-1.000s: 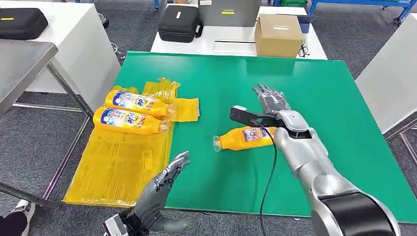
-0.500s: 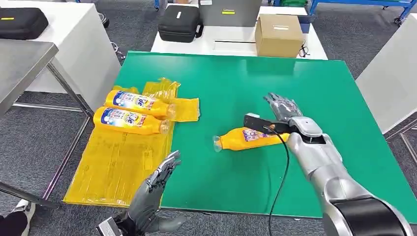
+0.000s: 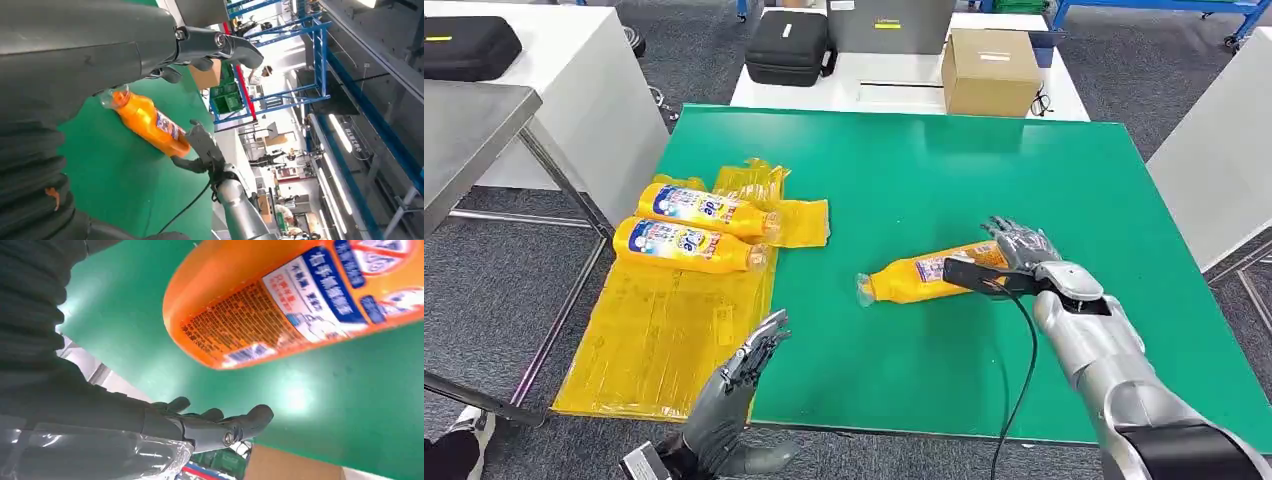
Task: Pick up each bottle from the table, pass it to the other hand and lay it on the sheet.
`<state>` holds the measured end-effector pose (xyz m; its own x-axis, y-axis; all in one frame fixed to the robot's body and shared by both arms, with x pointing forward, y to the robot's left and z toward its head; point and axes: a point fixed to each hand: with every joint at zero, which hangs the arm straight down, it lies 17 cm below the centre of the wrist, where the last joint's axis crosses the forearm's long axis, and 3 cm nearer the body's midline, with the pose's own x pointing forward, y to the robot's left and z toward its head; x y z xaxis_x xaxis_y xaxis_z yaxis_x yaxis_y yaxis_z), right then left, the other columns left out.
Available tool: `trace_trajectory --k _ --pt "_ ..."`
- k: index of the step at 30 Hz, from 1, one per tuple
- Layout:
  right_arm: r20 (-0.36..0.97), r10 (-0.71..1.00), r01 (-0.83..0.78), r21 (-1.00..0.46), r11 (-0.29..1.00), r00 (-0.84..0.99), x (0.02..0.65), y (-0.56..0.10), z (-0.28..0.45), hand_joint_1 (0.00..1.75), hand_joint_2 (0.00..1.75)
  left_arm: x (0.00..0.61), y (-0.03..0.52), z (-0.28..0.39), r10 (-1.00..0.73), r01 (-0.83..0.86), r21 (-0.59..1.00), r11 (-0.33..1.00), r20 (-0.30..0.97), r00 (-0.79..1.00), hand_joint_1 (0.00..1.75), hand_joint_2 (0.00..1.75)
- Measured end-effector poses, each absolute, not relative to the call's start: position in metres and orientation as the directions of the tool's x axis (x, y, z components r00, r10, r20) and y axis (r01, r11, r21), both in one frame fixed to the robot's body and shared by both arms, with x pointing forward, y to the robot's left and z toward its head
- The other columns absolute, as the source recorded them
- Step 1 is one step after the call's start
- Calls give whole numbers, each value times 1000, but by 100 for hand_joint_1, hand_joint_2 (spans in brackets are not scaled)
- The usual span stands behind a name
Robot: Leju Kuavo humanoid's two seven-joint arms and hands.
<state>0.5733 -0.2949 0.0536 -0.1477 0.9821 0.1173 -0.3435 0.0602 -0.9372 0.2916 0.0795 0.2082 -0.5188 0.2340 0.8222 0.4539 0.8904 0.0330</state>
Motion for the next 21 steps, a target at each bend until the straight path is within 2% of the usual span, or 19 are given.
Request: trace_trajectory --k 7,21 --pt "110 977 -366 -930 37 -182 563 -286 39 0 175 292 80 205 231 452 32 891 827 -513 0 175" --pt "111 954 -335 -942 12 -279 557 -219 34 0 175 292 80 204 231 452 30 891 828 -511 0 175"
